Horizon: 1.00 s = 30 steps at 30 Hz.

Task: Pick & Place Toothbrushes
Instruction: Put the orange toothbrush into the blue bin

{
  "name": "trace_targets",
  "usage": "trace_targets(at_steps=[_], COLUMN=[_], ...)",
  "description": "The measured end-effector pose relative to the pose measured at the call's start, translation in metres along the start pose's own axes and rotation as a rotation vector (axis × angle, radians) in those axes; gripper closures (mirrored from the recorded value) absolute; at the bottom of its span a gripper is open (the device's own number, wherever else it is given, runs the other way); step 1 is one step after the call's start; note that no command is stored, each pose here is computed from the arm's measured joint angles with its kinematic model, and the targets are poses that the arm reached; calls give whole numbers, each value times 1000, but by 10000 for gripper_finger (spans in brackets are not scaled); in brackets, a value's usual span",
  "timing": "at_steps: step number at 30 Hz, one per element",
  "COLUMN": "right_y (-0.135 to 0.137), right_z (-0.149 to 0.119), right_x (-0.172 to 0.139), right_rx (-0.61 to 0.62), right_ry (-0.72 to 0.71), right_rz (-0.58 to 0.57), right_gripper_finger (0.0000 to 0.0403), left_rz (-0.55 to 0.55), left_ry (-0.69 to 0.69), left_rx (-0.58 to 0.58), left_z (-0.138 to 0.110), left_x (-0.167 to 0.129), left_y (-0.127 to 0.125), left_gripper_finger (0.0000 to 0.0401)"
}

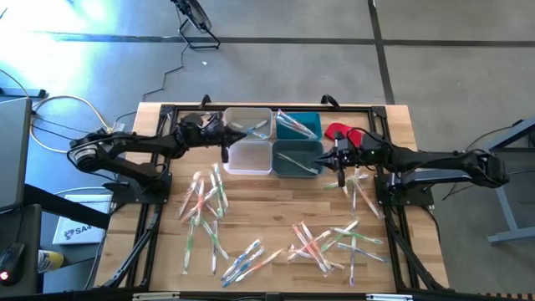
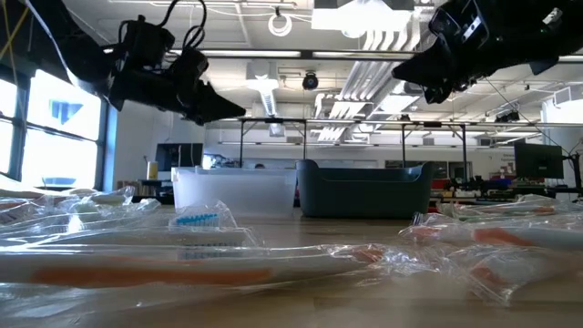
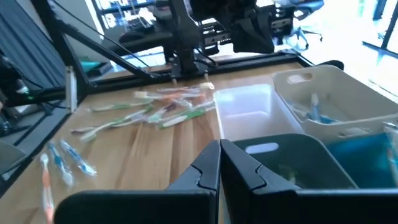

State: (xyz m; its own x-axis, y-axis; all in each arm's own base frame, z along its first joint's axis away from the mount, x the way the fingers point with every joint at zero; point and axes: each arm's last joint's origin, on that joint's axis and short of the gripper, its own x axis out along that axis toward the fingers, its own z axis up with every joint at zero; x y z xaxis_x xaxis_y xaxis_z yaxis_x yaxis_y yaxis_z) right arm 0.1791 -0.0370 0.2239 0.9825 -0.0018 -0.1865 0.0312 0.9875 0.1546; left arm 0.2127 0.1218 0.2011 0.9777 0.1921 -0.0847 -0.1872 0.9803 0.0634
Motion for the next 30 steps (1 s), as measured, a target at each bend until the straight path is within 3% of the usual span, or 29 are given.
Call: trace_targets(at_steps=[7,13,21,30], right_y=[7,11,18,27], right_z=[-16,-21,-20,-22], right_x=[0,1,1,2], right_rx=[8,20,11,2], right_ry=[-41,-42,-53,-42], right_rz=[16,-16,30,79], right_gripper_finger=[399,399,399,399], left_rz=[-59,-62,-144,-141], left_ry=[25,79,99,155], left_rx=[-51,-39,-17,-2], left_z=[8,12,19,18], left_x=[-7,-9,-14,-20], left_y=[-11,-38,-72,-107], left_gripper_finger=[401,401,401,401])
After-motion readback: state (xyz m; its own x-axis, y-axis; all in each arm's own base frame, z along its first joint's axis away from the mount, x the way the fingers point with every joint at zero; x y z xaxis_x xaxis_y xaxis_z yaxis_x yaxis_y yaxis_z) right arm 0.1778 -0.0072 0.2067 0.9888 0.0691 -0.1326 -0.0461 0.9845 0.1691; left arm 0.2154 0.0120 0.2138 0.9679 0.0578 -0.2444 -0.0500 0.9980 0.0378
